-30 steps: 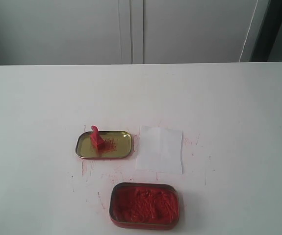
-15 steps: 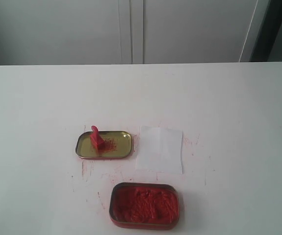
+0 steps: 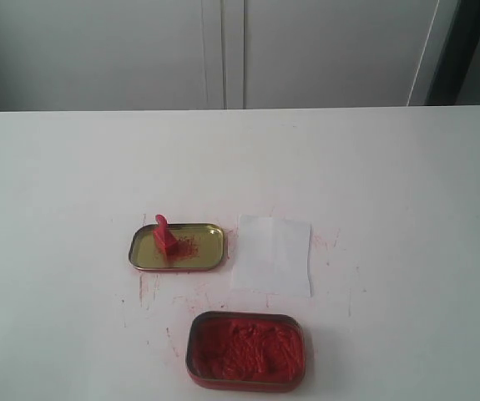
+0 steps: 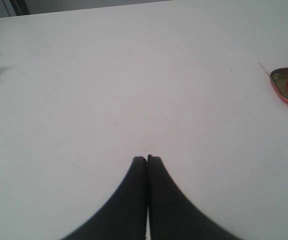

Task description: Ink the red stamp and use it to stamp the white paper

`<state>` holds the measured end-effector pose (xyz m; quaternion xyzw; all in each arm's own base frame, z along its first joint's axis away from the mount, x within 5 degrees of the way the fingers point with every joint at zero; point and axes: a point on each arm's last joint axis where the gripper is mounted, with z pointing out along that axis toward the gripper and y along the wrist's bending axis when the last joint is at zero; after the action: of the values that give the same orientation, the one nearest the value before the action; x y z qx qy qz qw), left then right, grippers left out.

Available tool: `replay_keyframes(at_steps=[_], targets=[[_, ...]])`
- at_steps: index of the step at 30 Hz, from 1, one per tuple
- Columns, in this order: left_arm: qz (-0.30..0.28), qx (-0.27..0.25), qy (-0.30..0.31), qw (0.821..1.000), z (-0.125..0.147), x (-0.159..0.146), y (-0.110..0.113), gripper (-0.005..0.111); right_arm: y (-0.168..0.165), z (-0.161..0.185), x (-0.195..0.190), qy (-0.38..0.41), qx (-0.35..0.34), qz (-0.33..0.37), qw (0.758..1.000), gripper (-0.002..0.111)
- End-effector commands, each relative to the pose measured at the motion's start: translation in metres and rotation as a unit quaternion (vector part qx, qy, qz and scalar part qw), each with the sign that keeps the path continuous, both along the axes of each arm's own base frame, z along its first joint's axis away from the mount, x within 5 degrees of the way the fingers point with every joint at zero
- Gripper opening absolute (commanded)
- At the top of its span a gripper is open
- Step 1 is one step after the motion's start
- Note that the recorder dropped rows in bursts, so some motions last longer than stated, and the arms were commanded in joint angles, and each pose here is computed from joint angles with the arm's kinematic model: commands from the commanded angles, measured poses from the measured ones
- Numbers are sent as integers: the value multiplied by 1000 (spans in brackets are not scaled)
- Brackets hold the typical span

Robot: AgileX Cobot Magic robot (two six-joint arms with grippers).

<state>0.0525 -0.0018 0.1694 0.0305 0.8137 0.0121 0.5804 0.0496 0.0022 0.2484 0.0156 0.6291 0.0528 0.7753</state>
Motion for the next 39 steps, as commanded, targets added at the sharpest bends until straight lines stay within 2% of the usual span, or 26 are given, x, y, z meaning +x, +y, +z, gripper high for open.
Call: replay_keyframes(at_steps=[1, 6, 22, 28, 39], targets=[[-2, -5, 0, 1000, 0, 0, 0, 0, 0, 18, -6, -27, -7, -4, 1000, 0], [-2, -5, 0, 1000, 0, 0, 0, 0, 0, 31, -4, -25, -8, -4, 1000, 0], [-2, -5, 0, 1000, 0, 0, 0, 0, 0, 59, 43, 146, -14, -10, 989, 0], [-2, -5, 0, 1000, 0, 0, 0, 0, 0, 64, 62, 223, -13, -14, 975, 0], [-2, -5, 0, 1000, 0, 0, 0, 0, 2, 61, 104, 364, 2, -13, 931, 0]])
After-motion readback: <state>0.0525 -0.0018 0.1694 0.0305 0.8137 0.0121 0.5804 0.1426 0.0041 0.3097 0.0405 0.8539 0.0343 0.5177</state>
